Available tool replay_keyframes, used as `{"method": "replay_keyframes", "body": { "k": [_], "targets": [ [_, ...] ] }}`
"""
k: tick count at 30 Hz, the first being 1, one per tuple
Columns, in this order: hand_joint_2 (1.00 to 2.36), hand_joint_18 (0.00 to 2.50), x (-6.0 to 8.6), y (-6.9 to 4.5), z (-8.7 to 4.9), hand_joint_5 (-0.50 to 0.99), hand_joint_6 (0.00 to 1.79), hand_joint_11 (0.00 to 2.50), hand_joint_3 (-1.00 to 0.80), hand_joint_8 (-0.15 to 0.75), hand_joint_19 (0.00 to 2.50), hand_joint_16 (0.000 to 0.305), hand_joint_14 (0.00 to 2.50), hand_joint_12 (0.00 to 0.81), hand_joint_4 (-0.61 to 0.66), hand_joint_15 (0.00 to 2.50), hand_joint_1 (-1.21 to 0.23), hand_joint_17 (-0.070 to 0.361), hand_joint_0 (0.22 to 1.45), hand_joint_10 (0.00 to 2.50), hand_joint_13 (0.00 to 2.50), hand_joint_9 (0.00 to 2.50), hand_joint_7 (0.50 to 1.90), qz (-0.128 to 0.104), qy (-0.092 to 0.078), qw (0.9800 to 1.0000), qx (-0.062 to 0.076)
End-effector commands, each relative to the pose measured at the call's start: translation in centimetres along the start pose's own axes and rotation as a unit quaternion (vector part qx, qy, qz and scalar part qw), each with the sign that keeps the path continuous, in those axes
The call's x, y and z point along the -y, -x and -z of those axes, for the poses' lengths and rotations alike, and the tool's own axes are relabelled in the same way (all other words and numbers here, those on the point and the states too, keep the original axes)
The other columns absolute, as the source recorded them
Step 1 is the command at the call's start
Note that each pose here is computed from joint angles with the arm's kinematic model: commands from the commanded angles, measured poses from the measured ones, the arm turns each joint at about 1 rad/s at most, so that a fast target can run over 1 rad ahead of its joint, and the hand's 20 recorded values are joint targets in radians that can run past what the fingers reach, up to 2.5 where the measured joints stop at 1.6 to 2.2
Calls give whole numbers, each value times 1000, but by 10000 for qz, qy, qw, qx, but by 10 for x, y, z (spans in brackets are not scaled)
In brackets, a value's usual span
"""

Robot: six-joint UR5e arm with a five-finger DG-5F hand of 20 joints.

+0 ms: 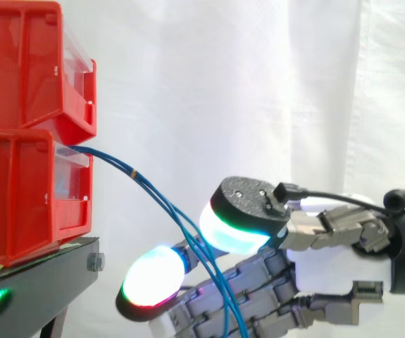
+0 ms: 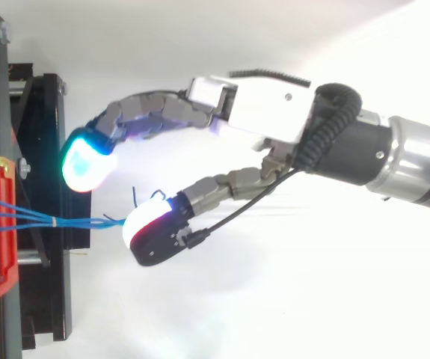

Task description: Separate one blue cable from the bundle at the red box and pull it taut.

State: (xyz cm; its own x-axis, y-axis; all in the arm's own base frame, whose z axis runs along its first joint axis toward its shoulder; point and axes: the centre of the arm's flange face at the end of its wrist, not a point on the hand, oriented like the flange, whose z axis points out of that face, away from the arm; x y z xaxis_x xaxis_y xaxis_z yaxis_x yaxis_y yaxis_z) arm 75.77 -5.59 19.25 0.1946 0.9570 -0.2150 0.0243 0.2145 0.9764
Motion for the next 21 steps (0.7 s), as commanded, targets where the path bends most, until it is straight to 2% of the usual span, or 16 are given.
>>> {"method": "replay_keyframes", "body": {
  "k": [1,8,21],
  "targets": [
    [1000,350,4,-9,-5,-206,503,362,-500,318,408,49,6,366,265,168,-699,109,479,12,420,559,875,-251,151,9995,-79],
    [1000,396,1,-10,-6,-187,503,384,-500,330,423,50,9,376,299,182,-651,113,462,13,465,605,942,-414,230,9988,-113],
    [1000,451,1,-10,-6,-152,503,418,-500,342,451,50,9,379,336,224,-620,112,467,14,538,701,987,-579,243,9979,-122]
  ]
}}
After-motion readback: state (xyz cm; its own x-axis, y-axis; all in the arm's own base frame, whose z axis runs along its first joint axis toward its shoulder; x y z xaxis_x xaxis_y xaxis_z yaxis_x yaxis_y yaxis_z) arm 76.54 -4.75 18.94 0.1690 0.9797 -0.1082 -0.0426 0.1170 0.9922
